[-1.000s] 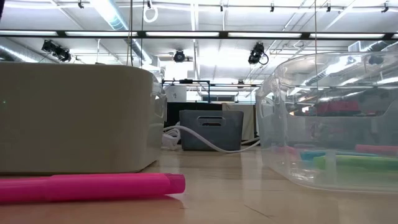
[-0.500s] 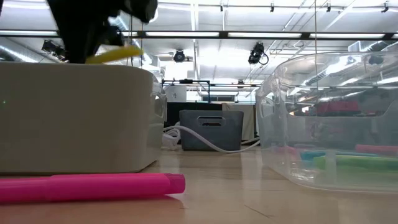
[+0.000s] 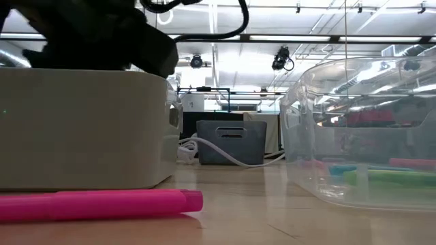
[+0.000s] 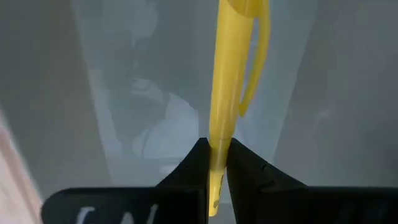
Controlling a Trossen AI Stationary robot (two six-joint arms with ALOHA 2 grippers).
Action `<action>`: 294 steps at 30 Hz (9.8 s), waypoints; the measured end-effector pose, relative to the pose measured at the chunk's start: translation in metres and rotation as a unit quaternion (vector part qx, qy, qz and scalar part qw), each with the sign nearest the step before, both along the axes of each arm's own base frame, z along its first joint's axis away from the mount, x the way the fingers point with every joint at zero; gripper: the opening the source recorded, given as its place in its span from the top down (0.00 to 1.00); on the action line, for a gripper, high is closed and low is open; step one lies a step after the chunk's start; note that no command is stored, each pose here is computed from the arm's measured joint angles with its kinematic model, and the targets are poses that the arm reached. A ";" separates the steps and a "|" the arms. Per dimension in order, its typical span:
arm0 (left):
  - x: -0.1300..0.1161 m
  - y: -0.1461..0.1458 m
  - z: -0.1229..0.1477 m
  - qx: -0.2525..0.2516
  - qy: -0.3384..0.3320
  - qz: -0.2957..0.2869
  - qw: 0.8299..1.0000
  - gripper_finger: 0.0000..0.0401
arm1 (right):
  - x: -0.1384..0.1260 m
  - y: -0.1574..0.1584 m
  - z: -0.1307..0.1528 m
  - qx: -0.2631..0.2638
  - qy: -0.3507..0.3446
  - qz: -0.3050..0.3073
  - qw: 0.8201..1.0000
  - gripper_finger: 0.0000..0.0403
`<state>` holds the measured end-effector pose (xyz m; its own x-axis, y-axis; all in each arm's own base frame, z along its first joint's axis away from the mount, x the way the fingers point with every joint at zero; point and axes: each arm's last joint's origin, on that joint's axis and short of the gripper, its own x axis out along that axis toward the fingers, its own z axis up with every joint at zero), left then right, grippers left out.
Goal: Pick & Place Markers
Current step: Put the top yellow highlighter pen into the gray bin, then put the blue highlighter pen into the black bin
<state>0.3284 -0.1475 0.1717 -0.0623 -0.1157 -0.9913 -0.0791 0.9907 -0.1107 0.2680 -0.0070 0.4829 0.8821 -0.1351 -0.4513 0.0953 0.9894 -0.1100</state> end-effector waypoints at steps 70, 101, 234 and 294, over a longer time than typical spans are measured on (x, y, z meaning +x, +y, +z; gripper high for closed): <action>-0.141 0.089 0.229 0.067 -0.727 0.131 0.671 0.45 | 0.066 0.045 -0.107 0.142 -0.211 0.014 0.967 0.39; -0.139 0.094 0.224 0.035 -0.709 0.163 0.685 0.45 | -0.042 0.003 -0.128 -0.014 0.219 0.124 0.968 0.39; -0.139 0.095 0.223 0.033 -0.707 0.178 0.684 0.45 | -0.108 0.089 -0.271 -0.083 0.555 0.297 0.773 0.85; -0.138 0.095 0.224 0.030 -0.709 0.169 0.684 0.45 | -0.062 0.059 -0.213 0.430 0.289 -0.564 0.643 0.87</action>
